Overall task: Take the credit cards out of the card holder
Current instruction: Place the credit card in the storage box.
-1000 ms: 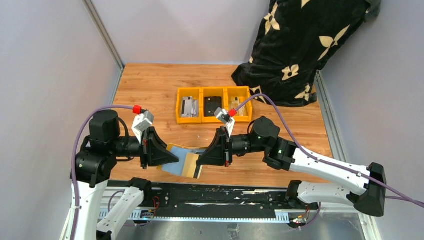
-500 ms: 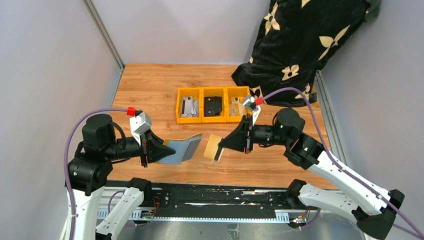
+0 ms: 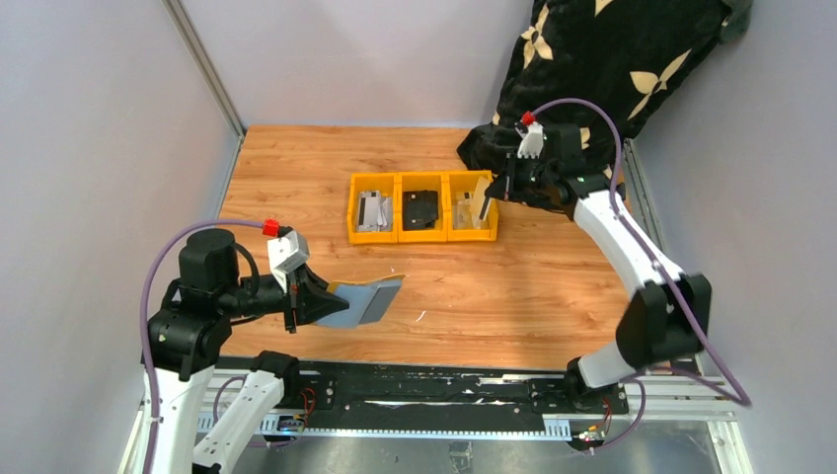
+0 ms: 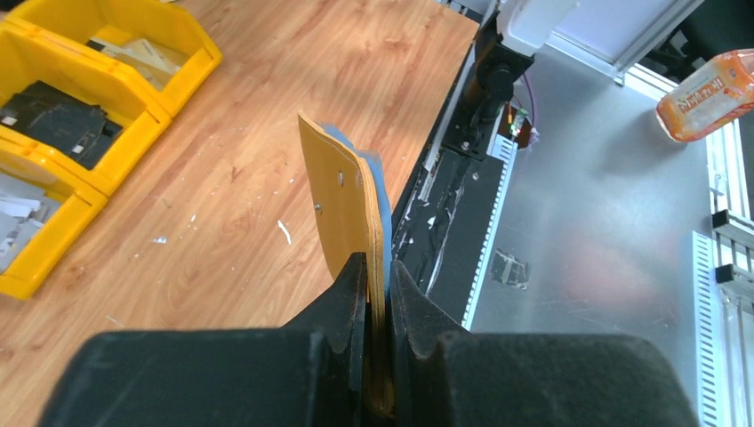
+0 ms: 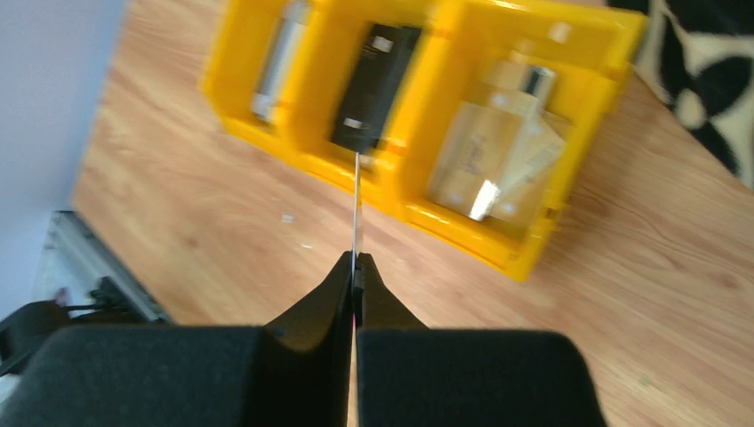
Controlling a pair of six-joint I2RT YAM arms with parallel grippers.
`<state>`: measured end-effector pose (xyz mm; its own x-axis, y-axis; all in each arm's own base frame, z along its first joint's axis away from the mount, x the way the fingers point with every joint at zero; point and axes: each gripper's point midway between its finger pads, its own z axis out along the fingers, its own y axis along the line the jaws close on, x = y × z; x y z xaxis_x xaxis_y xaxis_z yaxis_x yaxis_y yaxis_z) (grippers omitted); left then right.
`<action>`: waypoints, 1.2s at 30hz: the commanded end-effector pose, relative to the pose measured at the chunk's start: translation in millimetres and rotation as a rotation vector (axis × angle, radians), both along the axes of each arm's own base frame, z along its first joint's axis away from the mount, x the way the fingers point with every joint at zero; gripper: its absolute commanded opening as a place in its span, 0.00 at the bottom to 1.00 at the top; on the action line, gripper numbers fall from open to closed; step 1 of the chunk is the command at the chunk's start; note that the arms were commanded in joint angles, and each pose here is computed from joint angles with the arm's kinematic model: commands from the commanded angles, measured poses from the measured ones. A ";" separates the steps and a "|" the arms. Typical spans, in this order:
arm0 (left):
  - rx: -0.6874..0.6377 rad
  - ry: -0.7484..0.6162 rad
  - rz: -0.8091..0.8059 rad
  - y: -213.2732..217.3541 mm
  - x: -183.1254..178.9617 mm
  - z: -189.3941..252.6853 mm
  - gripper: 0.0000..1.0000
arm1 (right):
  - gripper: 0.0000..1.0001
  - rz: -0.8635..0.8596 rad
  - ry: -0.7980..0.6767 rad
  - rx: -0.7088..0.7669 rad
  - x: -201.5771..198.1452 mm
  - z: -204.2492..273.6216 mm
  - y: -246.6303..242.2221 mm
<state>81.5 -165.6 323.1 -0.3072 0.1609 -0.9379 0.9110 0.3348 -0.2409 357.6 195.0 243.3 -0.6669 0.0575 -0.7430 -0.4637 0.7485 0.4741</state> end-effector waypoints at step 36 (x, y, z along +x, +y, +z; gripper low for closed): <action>1.102 -0.281 -0.016 19.1 195.9 -243.2 0.02 | 0.67 -0.034 0.052 -0.197 76.9 -57.0 10.3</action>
<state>227.8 -155.2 74.5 -0.1941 0.9095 -0.3677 0.9622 0.2495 0.1092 453.4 191.2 150.1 -0.7602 -0.0812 -0.6446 -0.3778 0.8624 0.3369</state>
